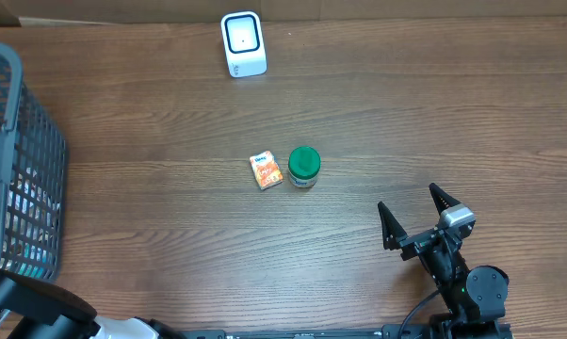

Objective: Scan the item barcode
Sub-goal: 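Return the left gripper to the basket and grasp the tissue pack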

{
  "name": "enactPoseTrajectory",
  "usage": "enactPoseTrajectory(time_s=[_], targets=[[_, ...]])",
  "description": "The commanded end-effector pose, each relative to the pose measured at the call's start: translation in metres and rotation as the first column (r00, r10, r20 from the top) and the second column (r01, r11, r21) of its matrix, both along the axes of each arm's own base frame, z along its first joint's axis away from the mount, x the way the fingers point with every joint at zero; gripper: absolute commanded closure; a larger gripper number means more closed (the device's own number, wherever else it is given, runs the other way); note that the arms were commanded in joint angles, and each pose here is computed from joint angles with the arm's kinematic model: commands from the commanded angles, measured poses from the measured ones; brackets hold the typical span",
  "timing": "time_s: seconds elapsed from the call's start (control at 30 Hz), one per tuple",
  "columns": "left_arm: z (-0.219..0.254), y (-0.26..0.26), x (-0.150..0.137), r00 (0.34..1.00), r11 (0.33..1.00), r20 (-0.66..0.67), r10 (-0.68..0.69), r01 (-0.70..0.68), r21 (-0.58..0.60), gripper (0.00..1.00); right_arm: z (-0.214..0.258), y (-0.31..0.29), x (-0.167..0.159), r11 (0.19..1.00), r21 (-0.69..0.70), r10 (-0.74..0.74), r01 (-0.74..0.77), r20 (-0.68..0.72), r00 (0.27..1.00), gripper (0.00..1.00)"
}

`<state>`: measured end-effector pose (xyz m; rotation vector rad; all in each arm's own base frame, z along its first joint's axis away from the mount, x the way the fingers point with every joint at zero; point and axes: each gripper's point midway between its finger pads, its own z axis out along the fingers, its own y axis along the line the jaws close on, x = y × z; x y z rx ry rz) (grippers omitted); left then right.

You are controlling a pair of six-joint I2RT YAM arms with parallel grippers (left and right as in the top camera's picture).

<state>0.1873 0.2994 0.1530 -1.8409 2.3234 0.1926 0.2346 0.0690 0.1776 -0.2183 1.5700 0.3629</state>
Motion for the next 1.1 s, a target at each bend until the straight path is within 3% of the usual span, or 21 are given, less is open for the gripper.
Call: enactPoseTrajectory(time_s=[0.0,0.4,0.63,0.73,0.77,0.83,0.87,1.07], targets=[[-0.029,-0.005,-0.013,0.998,0.999,-0.066,-0.019,0.017,-0.03,0.29,-0.002,0.001,0.0,1.0,0.004,0.002,-0.002,0.003,1.0,0.0],[-0.093,-0.013,-0.027,0.988,0.996,-0.153,-0.022,0.008,-0.094,0.28,-0.002,0.001,0.0,1.0,0.004,0.002,-0.002,0.003,1.0,0.0],[-0.125,-0.018,-0.029,0.978,0.985,-0.203,-0.038,0.002,-0.173,0.32,-0.002,0.001,0.0,1.0,0.004,0.002,-0.002,0.003,1.0,0.0],[-0.136,-0.02,-0.031,0.974,0.979,-0.221,-0.044,-0.002,-0.203,0.49,-0.002,0.001,0.0,1.0,0.004,0.002,-0.002,0.003,1.0,0.0],[-0.138,-0.02,-0.031,0.974,0.978,-0.224,-0.045,-0.002,-0.207,0.59,-0.002,0.001,0.0,1.0,0.004,0.002,-0.002,0.003,1.0,0.0],[-0.14,-0.02,-0.031,0.973,0.978,-0.224,-0.045,-0.003,-0.207,0.92,-0.002,0.001,0.0,1.0,0.004,0.002,-0.002,0.003,1.0,0.0],[-0.14,-0.02,-0.03,0.974,0.979,-0.224,-0.045,-0.002,-0.206,0.96,-0.002,0.001,0.0,1.0,0.004,0.002,-0.002,0.003,1.0,0.0],[-0.127,-0.016,-0.027,0.974,0.978,-0.223,-0.046,-0.002,-0.208,0.96,-0.002,0.001,0.0,1.0,0.004,0.002,-0.002,0.003,1.0,0.0]])
